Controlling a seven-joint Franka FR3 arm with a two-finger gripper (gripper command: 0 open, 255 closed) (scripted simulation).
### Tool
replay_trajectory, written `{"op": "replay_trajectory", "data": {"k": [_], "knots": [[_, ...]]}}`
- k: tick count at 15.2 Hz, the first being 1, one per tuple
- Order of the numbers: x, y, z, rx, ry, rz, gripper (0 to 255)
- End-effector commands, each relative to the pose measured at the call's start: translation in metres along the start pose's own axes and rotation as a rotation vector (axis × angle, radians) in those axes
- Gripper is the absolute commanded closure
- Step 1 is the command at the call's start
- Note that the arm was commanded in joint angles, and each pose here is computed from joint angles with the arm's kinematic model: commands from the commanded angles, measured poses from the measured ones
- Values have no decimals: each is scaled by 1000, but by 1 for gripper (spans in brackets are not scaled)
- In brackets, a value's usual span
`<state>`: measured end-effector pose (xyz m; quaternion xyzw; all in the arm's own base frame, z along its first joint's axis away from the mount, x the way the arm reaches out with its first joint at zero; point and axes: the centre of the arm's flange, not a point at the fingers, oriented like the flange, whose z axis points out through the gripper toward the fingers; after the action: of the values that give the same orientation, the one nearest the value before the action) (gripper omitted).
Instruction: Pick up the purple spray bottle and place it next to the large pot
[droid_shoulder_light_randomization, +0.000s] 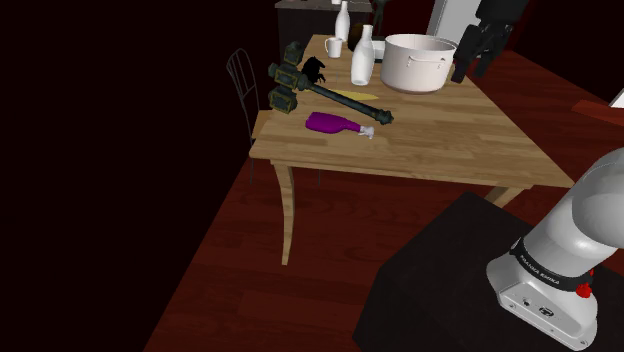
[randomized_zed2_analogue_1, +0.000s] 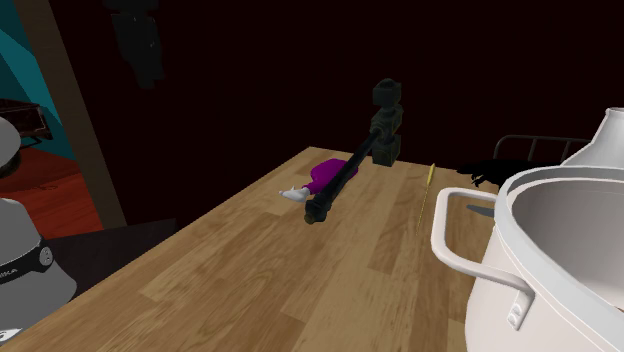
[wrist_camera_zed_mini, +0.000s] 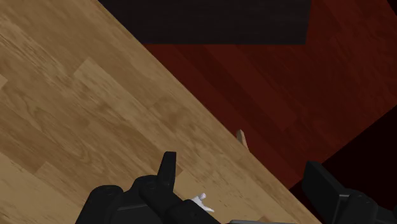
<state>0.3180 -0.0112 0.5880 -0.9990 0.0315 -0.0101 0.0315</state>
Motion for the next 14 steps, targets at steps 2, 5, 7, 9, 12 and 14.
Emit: {"op": "replay_trajectory", "data": {"k": [2,5,7,9,12,14], "knots": [[9,4,8,3,3,-20,0],[38,14,33,10,12,-82,0],[57,20,49,16,19,-122,0],[77,25,65,21,25,-163,0],[107,30,89,29,34,-224,0],[128,33,104,34,40,-265,0]]}}
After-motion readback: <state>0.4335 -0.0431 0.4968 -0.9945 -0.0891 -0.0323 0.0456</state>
